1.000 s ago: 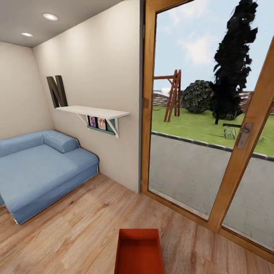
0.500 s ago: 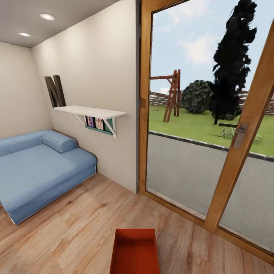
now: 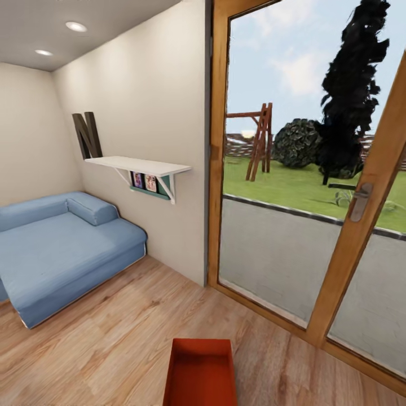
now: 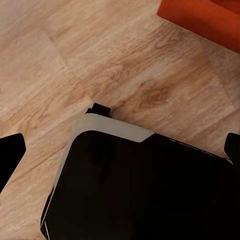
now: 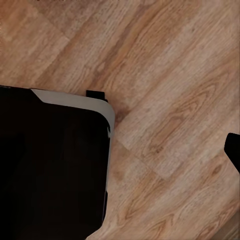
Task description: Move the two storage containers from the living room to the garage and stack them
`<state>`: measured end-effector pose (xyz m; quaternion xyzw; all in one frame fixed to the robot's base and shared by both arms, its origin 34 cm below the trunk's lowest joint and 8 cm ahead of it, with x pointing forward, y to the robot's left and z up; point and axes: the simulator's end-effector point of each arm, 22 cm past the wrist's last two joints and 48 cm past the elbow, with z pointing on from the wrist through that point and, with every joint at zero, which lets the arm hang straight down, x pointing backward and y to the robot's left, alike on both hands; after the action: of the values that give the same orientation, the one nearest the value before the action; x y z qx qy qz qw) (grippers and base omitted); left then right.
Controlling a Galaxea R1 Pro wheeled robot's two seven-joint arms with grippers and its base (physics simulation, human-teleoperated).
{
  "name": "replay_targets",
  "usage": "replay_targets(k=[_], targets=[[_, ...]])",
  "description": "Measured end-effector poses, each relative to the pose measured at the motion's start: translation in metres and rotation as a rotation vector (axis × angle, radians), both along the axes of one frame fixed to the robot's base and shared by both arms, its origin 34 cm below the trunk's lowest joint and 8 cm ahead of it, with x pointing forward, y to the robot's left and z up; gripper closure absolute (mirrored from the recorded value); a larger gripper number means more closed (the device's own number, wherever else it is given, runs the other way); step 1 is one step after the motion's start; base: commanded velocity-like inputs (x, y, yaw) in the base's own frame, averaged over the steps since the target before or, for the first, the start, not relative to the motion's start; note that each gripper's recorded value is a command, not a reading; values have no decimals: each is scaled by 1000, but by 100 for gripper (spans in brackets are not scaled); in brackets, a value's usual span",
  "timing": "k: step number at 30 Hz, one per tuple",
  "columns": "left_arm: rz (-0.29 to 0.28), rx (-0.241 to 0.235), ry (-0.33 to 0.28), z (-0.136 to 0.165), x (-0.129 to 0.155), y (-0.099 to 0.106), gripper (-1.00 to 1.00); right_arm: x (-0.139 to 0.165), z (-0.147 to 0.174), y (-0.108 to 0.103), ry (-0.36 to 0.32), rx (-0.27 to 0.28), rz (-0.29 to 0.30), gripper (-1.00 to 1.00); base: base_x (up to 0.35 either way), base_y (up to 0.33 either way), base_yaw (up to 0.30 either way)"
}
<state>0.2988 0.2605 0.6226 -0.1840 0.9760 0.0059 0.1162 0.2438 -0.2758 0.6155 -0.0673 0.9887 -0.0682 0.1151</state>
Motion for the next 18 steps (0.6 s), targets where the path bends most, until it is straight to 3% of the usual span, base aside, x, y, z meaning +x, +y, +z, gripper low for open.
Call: replay_targets(k=[11,18], targets=[[0,0,0,0,0,0,-100,0,0,0,0,0,1,-100,0,3,17],[1,0,0,0,0,0,-100,0,0,0,0,0,0,-100,0,114,1]])
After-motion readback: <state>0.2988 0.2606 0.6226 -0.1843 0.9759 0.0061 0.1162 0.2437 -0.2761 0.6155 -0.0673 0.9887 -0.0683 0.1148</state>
